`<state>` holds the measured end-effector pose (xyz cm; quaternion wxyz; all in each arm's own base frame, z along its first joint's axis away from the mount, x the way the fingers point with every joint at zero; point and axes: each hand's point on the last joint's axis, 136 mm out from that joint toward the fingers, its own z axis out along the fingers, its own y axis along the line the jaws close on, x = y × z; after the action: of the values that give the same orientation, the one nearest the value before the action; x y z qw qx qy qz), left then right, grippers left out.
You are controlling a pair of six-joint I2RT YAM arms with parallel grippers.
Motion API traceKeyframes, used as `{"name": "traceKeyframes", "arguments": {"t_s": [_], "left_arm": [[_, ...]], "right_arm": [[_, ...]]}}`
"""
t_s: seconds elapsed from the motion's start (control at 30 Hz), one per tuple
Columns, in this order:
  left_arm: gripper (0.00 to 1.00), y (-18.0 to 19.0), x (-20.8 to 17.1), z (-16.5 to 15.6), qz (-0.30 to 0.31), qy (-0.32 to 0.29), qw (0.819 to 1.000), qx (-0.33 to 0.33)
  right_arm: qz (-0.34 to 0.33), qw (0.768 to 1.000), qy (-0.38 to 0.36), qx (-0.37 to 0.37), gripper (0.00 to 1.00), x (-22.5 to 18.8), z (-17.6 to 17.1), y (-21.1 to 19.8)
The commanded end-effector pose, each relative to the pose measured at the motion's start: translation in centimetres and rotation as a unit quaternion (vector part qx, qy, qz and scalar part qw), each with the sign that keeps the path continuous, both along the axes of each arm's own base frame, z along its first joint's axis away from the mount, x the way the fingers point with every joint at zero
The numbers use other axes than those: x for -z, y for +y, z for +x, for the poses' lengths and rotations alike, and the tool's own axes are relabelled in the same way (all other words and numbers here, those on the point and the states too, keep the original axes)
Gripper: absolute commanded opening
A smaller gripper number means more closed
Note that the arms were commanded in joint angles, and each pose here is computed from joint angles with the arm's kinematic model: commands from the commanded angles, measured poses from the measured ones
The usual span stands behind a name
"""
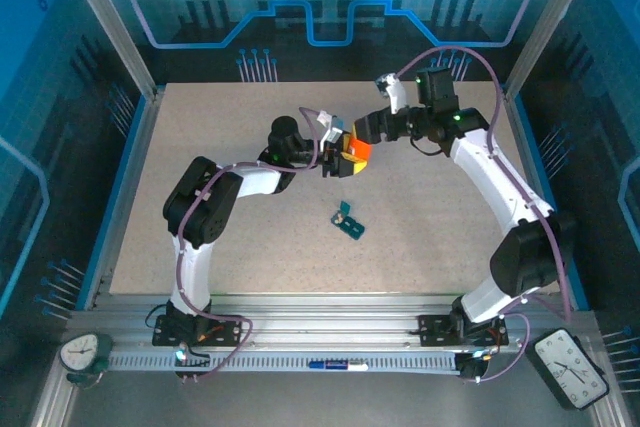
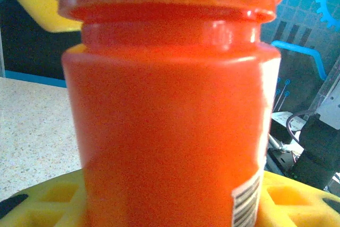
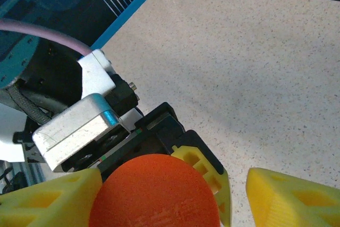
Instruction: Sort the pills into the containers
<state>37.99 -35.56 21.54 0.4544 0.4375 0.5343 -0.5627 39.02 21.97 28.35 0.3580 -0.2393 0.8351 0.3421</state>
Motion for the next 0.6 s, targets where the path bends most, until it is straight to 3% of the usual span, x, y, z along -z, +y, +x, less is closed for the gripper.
{"name": "traceKeyframes", "arguments": {"t_s": [0.0, 0.4, 0.57], "left_arm": [[0.00, 0.0, -1.3, 0.0, -0.013, -0.026, 1.000, 0.012], [0.00, 0.0, -1.1, 0.1, -0.008, -0.027, 1.000, 0.012], [0.00, 0.1, -0.8, 0.5, 0.010, -0.042, 0.999, -0.009]], "right_arm": [[-0.003, 1.000, -0.001, -0.020, 0.66, -0.3, -0.4, 0.8], [-0.017, 1.000, 0.022, -0.008, 0.35, 0.7, -0.6, 0.5], [-0.054, 0.997, 0.049, 0.009, 0.29, 1.8, -0.9, -0.1]]}}
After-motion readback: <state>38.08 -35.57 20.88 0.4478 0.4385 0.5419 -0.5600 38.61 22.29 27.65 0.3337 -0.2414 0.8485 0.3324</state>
